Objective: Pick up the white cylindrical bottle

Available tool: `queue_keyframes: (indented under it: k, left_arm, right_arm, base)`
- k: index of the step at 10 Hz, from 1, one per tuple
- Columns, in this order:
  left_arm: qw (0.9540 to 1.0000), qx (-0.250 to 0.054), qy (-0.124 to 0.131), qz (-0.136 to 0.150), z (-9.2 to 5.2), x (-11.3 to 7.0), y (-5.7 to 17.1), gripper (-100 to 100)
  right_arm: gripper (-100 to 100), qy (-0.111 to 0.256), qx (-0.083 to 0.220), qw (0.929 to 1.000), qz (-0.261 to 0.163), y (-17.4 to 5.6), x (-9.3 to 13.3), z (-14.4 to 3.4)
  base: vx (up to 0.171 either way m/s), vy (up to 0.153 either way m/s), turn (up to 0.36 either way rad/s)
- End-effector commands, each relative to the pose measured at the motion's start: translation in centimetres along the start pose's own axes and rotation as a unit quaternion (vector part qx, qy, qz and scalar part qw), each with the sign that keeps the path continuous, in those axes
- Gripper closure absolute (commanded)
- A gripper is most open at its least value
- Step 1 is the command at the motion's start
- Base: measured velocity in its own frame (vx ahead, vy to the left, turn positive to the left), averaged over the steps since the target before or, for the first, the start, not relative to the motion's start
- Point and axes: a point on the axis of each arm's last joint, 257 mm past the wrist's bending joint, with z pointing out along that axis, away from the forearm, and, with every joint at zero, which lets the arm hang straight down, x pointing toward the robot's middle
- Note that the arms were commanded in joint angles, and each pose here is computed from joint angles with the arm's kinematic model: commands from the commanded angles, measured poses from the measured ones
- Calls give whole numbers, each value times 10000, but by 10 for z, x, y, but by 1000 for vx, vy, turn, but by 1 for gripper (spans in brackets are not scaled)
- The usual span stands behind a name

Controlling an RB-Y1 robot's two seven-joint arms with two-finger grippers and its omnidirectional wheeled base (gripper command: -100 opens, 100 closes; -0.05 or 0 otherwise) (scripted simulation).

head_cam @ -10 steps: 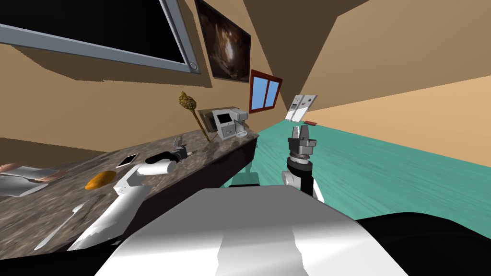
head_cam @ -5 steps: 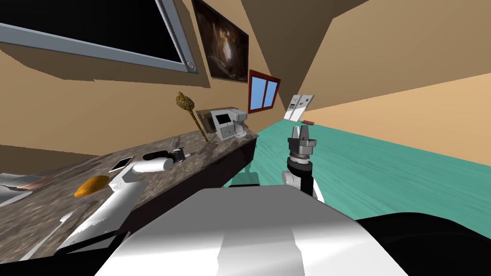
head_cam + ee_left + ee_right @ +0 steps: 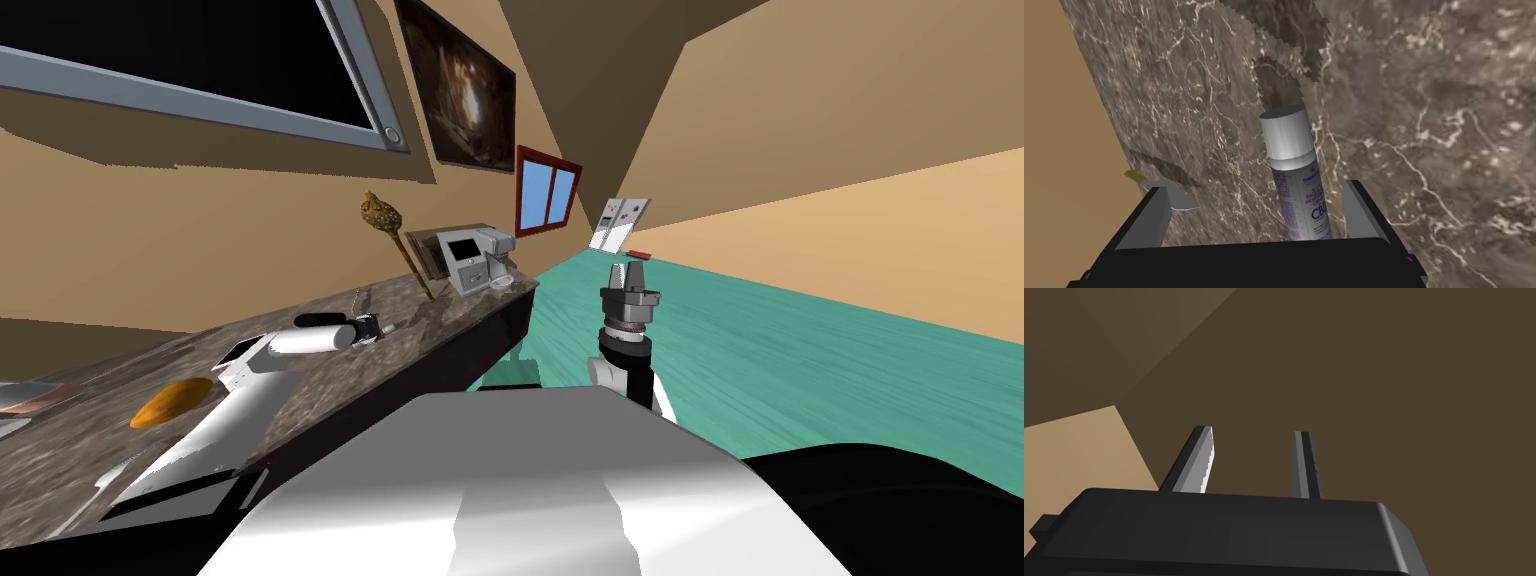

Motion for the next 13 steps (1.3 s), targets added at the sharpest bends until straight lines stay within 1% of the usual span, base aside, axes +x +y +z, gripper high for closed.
queue_keyframes:
  k: [1,2,3,5,6,9,11,12,13]
  left_arm:
    - [9996,-232,-71,-112,3,-8,9,-100]
    - [9985,-460,-135,-257,4,-16,16,-100]
    - [9985,-467,-137,-257,4,-16,17,-100]
    - [9945,-869,-254,-526,6,-28,31,-100]
    - [9943,-894,-261,-526,6,-28,32,-100]
    - [9855,-1404,-416,-853,5,-42,52,-100]
    - [9801,-1639,-489,-1005,3,-47,62,-100]
    - [9766,-1775,-529,-1094,3,-50,69,-100]
    - [9790,-1683,-501,-1035,4,-47,64,-100]
  right_arm:
    - [0,0,0,10000,0,0,0,0]
    - [0,0,0,10000,0,0,0,0]
    - [0,0,0,10000,0,0,0,0]
    - [0,0,0,10000,0,0,0,0]
    - [0,0,0,10000,0,0,0,0]
    - [0,0,0,10000,0,0,0,0]
    - [0,0,0,10000,0,0,0,0]
    - [0,0,0,10000,0,0,0,0]
    - [0,0,0,10000,0,0,0,0]
  base:
    - [34,32,-25]
    - [32,36,-29]
    - [23,28,-18]
    - [38,30,-39]
    - [33,37,-16]
    - [34,35,-26]
    - [37,39,-21]
    - [30,37,-15]
    - [12,18,-5]
